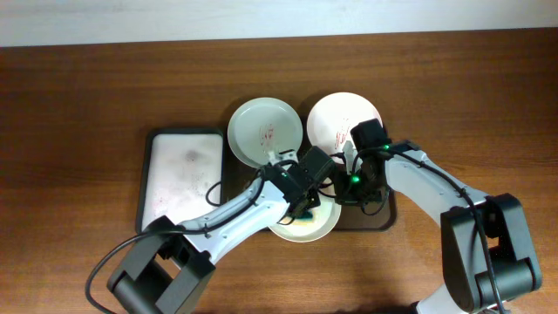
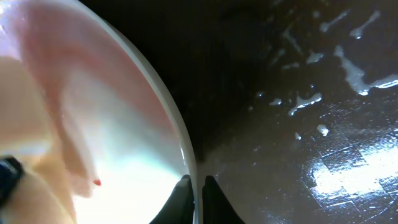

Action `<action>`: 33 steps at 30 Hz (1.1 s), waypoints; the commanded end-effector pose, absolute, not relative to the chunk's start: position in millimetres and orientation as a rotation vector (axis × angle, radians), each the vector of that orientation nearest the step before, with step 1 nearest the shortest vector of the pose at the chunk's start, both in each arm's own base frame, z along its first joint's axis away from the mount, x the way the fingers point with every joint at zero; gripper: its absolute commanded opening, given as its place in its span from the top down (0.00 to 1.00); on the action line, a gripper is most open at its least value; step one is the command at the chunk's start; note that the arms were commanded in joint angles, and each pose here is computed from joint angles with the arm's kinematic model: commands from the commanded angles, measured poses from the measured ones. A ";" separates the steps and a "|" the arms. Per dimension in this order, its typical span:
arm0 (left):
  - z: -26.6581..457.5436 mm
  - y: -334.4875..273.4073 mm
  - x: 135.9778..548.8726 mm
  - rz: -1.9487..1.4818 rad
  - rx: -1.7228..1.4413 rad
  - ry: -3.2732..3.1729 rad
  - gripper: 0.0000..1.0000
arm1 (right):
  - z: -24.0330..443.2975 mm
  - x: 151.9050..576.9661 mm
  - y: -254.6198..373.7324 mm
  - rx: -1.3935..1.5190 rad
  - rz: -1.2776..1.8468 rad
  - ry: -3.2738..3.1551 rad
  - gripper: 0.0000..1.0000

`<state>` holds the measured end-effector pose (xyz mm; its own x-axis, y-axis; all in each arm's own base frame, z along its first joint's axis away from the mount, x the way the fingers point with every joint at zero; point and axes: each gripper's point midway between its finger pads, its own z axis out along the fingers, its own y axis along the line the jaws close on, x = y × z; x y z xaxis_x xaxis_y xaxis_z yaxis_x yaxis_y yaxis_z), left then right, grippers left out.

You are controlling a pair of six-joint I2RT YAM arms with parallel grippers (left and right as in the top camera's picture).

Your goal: Clean dirty plates on tray and stack at the side

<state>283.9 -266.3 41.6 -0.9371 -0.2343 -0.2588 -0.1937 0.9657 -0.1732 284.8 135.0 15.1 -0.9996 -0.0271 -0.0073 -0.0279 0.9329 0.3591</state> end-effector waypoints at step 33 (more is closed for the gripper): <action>94.9 -136.2 289.8 0.035 -0.334 2.705 1.00 | 7.6 286.9 126.1 -0.029 0.492 3.090 0.73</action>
